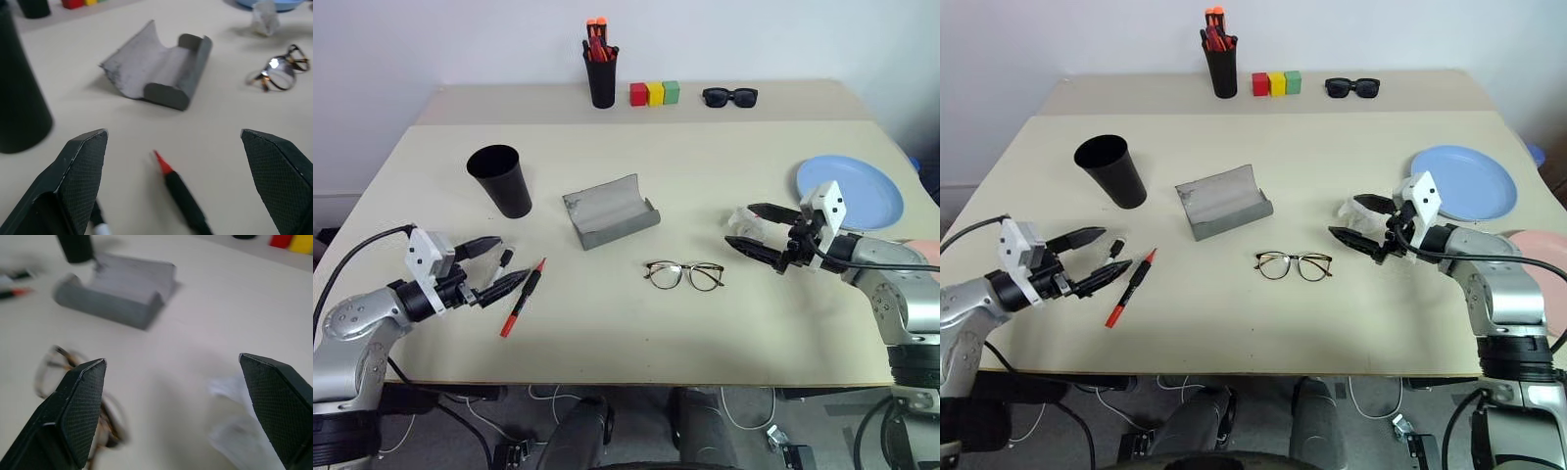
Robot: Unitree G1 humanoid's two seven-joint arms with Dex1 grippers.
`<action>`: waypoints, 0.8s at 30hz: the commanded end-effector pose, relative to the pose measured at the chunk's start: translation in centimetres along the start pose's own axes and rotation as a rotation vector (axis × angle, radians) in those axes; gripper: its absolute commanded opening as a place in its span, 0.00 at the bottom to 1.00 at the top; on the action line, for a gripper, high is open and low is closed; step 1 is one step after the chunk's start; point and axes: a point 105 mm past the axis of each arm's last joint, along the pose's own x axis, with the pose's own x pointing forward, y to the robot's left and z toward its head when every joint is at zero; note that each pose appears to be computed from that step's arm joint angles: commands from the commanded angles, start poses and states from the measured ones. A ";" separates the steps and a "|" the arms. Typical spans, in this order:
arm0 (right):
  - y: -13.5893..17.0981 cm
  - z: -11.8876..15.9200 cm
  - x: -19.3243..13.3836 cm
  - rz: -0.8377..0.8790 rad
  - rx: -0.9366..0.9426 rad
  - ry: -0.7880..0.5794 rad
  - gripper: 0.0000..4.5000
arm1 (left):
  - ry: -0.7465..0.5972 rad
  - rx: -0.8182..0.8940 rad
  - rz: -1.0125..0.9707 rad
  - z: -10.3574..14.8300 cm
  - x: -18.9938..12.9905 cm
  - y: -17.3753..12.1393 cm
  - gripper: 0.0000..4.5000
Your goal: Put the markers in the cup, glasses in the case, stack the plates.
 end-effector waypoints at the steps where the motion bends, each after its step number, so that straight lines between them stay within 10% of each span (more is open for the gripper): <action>1: 0.7 1.7 -0.3 0.032 -0.002 -0.048 0.98 | -0.013 0.044 0.016 0.9 -0.1 0.7 1.00; 24: 7.8 4.5 4.6 0.215 -0.111 -0.146 0.98 | 0.318 -0.206 0.253 -0.4 -1.6 5.3 1.00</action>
